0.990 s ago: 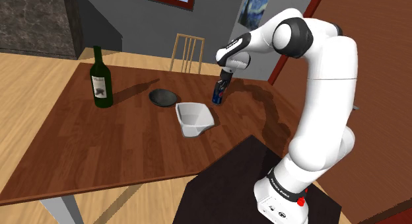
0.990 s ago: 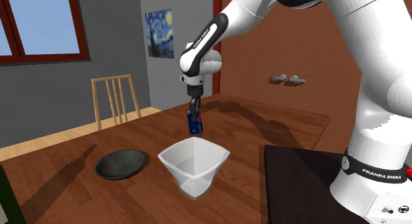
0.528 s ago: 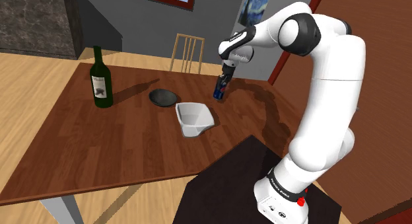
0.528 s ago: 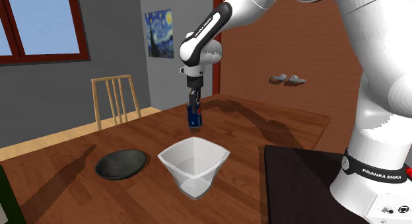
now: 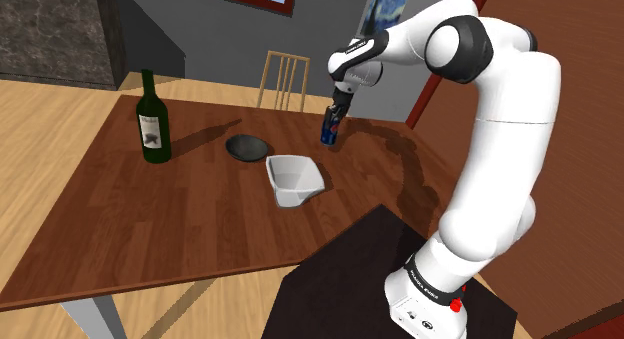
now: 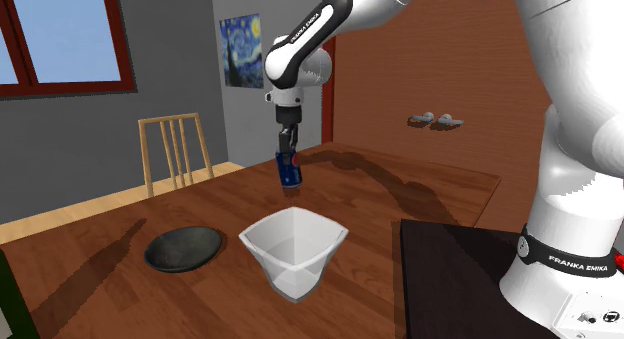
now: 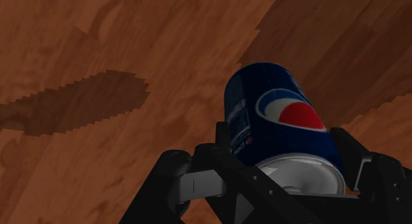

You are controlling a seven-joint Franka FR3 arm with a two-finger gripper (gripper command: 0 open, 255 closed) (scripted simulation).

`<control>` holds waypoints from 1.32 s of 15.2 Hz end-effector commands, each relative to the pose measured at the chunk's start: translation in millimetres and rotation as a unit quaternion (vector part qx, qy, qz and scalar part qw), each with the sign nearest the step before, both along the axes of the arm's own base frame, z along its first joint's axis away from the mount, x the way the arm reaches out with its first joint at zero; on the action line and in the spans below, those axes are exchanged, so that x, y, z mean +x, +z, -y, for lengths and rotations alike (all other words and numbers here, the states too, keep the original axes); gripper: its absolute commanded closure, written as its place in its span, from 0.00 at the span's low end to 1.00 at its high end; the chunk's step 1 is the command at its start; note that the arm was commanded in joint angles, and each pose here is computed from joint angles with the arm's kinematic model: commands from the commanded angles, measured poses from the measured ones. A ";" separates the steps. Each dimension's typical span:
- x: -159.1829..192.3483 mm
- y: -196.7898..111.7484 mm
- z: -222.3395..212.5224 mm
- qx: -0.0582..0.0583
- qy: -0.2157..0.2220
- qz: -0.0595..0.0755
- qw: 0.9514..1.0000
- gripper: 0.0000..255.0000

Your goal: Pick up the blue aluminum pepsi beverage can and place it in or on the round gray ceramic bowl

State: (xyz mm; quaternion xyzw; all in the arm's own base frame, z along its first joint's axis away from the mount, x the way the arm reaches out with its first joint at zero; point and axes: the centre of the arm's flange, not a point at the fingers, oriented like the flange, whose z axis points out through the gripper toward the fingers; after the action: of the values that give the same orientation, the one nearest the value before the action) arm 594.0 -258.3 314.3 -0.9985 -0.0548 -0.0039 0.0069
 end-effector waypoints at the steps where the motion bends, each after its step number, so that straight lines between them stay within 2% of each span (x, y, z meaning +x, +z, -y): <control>1: 15.4 3.9 -21.0 0.000 0.000 0.000 1.000 1.00; 20: 155.0 23.1 -228.5 0.000 0.000 0.000 1.000 1.00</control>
State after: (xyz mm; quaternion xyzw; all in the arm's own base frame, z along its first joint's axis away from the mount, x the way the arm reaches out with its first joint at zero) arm 740.7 -41.9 336.9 -0.9985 -0.0550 -0.0037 0.0070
